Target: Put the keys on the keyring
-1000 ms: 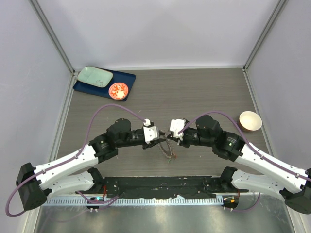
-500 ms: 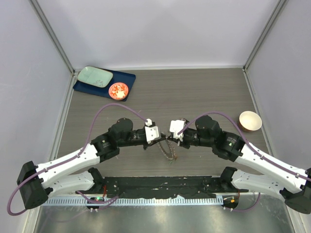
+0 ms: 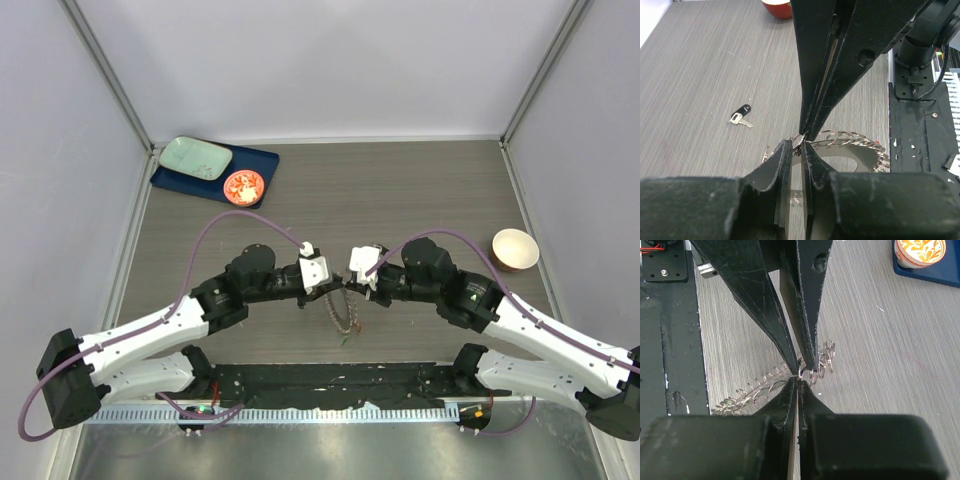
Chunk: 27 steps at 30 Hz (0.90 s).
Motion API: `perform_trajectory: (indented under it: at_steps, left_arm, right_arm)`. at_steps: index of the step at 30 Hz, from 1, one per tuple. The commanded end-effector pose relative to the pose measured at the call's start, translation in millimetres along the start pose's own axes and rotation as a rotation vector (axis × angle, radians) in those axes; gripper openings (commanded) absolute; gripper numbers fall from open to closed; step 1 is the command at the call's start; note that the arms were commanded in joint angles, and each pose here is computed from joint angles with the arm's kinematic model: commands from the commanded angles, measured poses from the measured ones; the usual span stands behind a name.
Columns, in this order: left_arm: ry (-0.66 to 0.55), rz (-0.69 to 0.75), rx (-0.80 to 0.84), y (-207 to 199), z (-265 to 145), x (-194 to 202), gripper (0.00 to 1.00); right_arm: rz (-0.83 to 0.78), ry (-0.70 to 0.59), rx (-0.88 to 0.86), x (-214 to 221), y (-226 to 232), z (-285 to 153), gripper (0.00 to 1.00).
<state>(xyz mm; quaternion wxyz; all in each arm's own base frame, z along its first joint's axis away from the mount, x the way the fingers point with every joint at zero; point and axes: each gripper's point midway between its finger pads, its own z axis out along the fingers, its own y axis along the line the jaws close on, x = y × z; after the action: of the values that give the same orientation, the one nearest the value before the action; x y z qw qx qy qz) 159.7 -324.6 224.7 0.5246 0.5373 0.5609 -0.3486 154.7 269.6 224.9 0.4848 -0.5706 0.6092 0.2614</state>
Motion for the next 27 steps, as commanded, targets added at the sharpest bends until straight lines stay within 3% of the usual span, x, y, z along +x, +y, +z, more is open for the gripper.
perform_trajectory:
  at_steps: [1, 6, 12, 15, 16, 18, 21, 22, 24, 27]
  left_arm:
    - [-0.039, -0.02, -0.041, 7, 4, -3, 0.14]
    - [-0.034, -0.023, -0.043, 7, 4, -1, 0.0]
    - [-0.035, -0.02, -0.073, 10, -4, -4, 0.0]
    - [-0.029, -0.021, -0.139, 19, -13, -4, 0.0]
    - [-0.022, -0.024, -0.158, 21, -15, -2, 0.0]
    - [0.0, -0.04, -0.195, 25, -21, 2, 0.0]
    - [0.015, -0.056, -0.251, 32, -30, 3, 0.0]
    - [0.022, -0.06, -0.276, 36, -34, 4, 0.0]
    - [0.027, -0.074, -0.303, 37, -42, 3, 0.0]
    - [0.054, -0.089, -0.358, 42, -58, 2, 0.0]
  right_arm:
    - [-0.011, -0.167, 0.025, -46, -7, -4, 0.01]
    - [0.005, -0.172, 0.033, -47, -9, -4, 0.01]
    - [0.049, -0.196, 0.088, -52, -16, -8, 0.02]
    - [0.1, -0.213, 0.163, -54, -27, -14, 0.24]
    - [0.118, -0.213, 0.202, -54, -33, -17, 0.39]
    - [0.153, -0.235, 0.235, -58, -38, -22, 0.46]
    - [0.238, -0.254, 0.338, -57, -53, -28, 0.67]
    - [0.268, -0.244, 0.424, -51, -67, -33, 0.82]
    - [0.37, -0.235, 0.559, -39, -86, -40, 0.99]
    - [0.428, -0.104, 0.71, -6, -110, -40, 1.0]
